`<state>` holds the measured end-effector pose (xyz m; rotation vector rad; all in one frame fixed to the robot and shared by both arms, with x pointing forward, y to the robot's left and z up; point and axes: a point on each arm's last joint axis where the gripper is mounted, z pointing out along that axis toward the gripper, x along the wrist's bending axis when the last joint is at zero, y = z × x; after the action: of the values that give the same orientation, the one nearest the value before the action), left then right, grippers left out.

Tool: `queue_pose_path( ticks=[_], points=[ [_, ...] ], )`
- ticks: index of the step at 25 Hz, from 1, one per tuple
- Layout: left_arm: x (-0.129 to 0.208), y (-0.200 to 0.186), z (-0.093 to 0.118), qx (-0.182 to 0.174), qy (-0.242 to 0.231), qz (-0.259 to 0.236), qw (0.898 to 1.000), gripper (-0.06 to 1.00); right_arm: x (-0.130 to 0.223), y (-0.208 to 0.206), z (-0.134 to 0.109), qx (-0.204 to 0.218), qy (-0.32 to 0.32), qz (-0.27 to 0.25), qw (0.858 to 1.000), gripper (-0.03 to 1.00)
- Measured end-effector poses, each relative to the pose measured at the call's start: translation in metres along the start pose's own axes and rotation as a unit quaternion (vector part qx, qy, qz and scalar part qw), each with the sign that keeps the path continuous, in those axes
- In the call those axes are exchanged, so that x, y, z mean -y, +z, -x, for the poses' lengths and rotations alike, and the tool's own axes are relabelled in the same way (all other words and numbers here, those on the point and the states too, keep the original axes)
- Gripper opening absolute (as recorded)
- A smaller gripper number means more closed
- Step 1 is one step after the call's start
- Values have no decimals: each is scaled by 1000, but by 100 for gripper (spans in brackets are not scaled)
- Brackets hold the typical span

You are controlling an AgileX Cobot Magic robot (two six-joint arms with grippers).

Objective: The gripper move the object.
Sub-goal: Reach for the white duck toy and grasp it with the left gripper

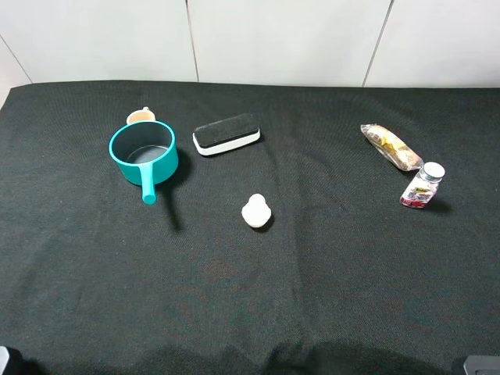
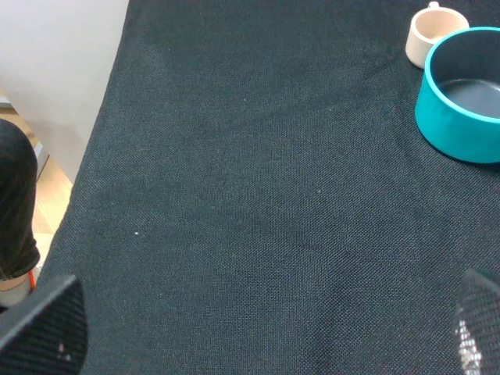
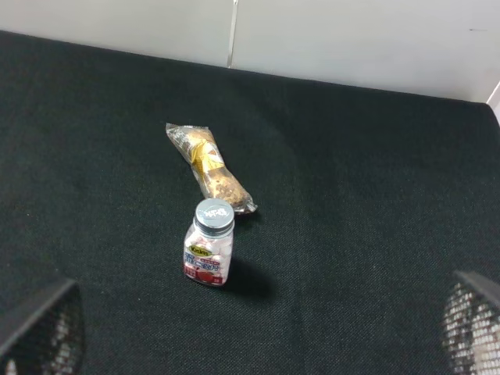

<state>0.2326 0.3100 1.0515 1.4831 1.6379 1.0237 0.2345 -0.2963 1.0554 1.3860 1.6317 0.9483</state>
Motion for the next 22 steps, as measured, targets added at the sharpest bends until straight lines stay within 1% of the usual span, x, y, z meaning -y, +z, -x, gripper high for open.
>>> queue_pose_path(
  ticks=[8, 10, 16, 20, 22],
  points=[
    [-1, 1, 0, 0, 0, -4, 1000, 99, 0, 0, 0, 0, 0, 0, 1000, 69],
    [-3, 5, 1, -1, 2, -19, 1000, 99, 0, 0, 0, 0, 0, 0, 1000, 69],
    [-16, 25, 3, -3, 9, -89, 996, 99, 0, 0, 0, 0, 0, 0, 1000, 69],
    [-33, 38, 5, -3, 13, -120, 993, 99, 0, 0, 0, 0, 0, 0, 1000, 69],
    [-41, 46, 6, -4, 15, -144, 989, 99, 0, 0, 0, 0, 0, 0, 1000, 69]
  ],
)
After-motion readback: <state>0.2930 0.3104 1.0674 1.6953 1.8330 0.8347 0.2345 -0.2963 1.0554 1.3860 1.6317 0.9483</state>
